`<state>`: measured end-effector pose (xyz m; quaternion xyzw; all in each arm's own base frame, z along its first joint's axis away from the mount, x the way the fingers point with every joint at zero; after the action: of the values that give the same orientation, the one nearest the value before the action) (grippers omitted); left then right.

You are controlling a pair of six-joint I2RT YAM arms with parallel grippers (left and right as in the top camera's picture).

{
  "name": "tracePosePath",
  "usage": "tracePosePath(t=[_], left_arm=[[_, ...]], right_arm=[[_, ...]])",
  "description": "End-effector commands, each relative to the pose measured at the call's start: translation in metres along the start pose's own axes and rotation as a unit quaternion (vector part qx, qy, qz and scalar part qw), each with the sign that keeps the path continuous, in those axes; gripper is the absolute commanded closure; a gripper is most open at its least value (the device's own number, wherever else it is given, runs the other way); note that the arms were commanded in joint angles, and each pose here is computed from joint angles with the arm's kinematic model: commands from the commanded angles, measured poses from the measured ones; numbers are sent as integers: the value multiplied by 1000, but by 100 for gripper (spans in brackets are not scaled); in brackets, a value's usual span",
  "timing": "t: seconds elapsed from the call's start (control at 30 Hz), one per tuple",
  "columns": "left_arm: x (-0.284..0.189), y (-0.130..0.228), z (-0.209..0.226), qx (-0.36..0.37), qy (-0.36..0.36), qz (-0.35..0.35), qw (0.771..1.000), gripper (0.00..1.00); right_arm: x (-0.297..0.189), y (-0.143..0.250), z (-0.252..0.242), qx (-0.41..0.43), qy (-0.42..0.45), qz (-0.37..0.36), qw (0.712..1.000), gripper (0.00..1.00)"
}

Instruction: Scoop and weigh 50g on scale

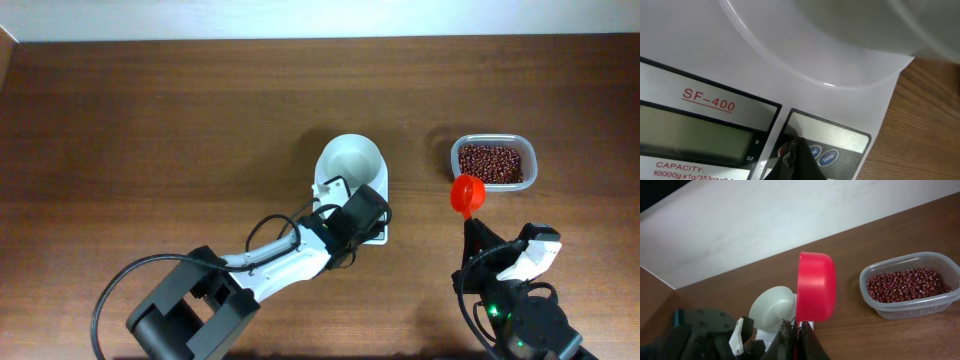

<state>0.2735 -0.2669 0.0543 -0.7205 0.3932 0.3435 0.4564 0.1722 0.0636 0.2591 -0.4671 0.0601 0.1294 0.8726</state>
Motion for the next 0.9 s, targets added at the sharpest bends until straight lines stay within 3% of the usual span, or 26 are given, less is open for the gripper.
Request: tracePosePath(t=[0.0, 0.87], left_arm=[[5, 6, 6, 13, -17, 8, 1000, 100], [5, 3, 4, 16, -19, -6, 1000, 100]], right_arm=[[-5, -10, 3, 5, -4, -16, 1000, 96], [-5, -10, 4, 5, -6, -15, 1000, 96]])
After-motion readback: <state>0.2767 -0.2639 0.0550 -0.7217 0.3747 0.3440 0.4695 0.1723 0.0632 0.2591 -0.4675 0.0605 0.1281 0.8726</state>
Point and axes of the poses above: each gripper's point midway between its finger pads, its own x axis out along the fingers, its own z axis along the line the jaws close on, y = z × x, the point moved 4 cm from there along -x, back along the fingers, and after that the axes turned 9 degrees about x, right-handed, at the moved point
